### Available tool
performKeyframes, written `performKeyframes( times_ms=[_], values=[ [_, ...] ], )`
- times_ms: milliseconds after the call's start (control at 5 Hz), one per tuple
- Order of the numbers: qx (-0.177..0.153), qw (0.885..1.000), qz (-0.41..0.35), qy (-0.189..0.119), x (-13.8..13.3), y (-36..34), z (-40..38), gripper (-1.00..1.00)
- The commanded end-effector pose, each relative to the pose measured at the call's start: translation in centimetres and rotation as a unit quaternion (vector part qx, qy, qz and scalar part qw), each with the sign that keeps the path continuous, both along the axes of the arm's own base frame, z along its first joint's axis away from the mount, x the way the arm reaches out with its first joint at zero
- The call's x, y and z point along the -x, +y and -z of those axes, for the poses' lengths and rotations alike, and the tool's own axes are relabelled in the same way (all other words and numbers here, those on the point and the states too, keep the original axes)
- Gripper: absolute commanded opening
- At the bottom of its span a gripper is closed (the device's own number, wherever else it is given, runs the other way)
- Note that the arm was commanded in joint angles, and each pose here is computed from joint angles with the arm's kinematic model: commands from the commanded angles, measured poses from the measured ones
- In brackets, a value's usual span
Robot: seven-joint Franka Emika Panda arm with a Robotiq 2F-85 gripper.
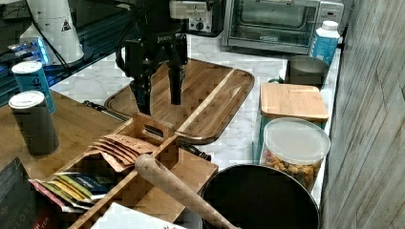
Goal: Open the drawer.
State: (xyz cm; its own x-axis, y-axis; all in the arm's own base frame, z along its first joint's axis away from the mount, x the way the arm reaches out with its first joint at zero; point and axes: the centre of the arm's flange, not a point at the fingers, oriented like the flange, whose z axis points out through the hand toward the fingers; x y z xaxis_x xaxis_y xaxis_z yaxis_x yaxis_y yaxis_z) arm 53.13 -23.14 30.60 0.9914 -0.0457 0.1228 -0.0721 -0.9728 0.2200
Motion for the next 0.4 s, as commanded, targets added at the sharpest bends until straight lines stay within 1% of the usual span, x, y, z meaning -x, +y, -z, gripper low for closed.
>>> performKeyframes(
  times_ms=[200,400],
  values=[
    [0.013,0.998,0.054,-0.008,1.4,-2.1,3.4,1.00],
    [0.008,0.999,0.042,-0.018,1.3,-3.1,4.4,1.00]
  ],
)
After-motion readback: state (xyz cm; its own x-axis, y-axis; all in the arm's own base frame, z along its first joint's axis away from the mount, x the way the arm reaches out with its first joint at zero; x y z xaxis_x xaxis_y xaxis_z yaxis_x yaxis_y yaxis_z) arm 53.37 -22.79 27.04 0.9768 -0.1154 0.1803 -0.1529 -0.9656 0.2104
